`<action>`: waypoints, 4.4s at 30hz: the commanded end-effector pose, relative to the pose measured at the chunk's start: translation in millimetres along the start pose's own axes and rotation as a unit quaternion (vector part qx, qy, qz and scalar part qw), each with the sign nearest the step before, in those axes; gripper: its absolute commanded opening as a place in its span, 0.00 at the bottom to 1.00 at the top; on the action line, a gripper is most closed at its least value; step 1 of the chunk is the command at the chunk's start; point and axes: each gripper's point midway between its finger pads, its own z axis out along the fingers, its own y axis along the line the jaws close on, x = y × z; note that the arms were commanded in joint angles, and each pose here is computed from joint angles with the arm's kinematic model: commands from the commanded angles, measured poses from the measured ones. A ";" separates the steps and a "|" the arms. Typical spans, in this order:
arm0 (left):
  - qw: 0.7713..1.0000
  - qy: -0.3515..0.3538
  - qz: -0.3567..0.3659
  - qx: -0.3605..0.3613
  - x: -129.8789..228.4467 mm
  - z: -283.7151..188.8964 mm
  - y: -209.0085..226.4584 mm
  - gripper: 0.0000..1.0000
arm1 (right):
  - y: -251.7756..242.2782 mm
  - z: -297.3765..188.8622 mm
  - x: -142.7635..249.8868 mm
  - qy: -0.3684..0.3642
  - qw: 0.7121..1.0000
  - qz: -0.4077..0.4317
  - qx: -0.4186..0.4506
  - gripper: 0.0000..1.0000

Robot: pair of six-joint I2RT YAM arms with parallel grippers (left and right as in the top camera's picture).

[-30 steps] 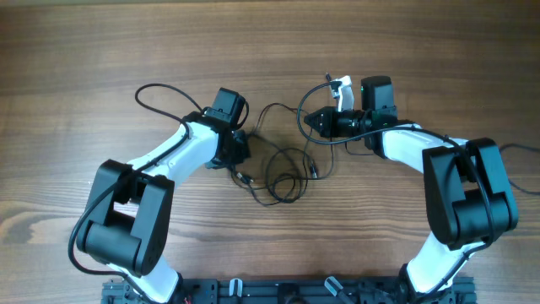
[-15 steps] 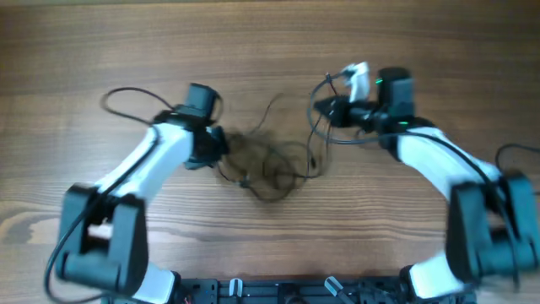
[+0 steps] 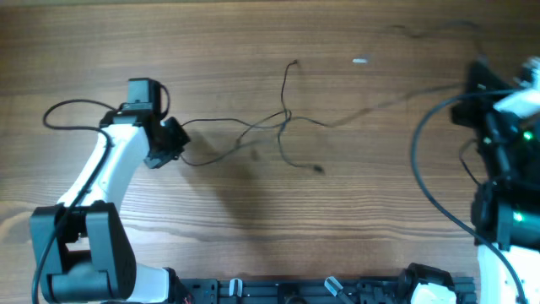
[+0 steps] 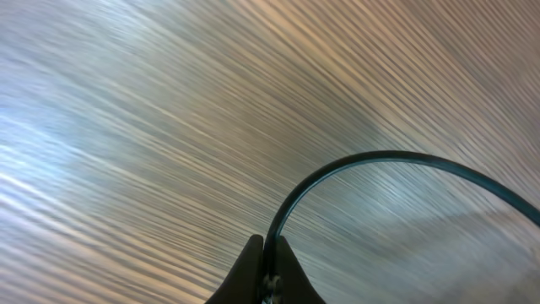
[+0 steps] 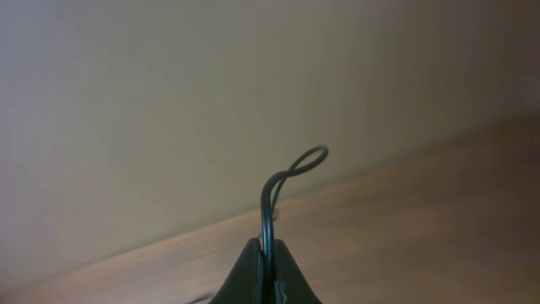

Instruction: Untangle cables

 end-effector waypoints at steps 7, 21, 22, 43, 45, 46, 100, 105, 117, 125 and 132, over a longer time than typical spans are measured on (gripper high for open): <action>0.986 -0.024 -0.153 -0.067 -34.5 -9.7 87.7 0.04 | -63.5 -8.7 -1.5 0.004 0.994 0.029 0.106 0.04; 0.973 0.034 -0.226 0.004 -25.2 -12.0 93.2 0.04 | -46.8 29.1 -12.5 0.018 0.999 0.031 0.031 0.04; 0.974 0.037 -0.222 0.010 -24.3 -11.8 88.7 0.04 | -46.9 32.3 -16.1 0.019 0.999 0.029 0.031 0.04; 0.996 0.022 -0.062 0.051 -1.9 -4.7 -8.0 0.04 | -135.9 178.3 -178.0 -0.058 0.969 -0.126 0.204 0.04; 0.997 0.019 -0.053 0.056 -0.9 -4.6 -14.3 0.04 | -151.0 188.5 -173.3 -0.062 0.965 -0.124 0.222 0.04; 0.997 0.018 -0.048 0.059 -0.5 -4.5 -17.6 0.04 | -162.9 194.8 -167.4 -0.061 0.962 -0.120 0.237 0.04; 0.983 0.060 0.011 0.172 27.0 -14.2 -82.4 0.04 | -52.8 122.0 15.8 0.317 0.928 0.126 0.152 1.00; 0.954 0.061 0.153 0.252 56.7 -26.4 -132.8 0.04 | -12.5 115.1 92.4 0.424 0.898 0.050 0.106 1.00; 0.966 0.004 0.221 0.131 76.9 -9.3 -127.8 0.04 | 17.2 74.6 283.6 0.579 0.815 0.028 0.022 1.00; 0.973 0.005 0.193 0.129 76.4 -9.2 -127.7 0.05 | 43.6 74.4 335.6 0.556 0.826 0.033 -0.088 1.00; 0.973 0.005 0.193 0.128 76.5 -9.2 -127.6 0.05 | 70.3 86.6 350.4 0.509 0.852 -0.073 -0.095 1.00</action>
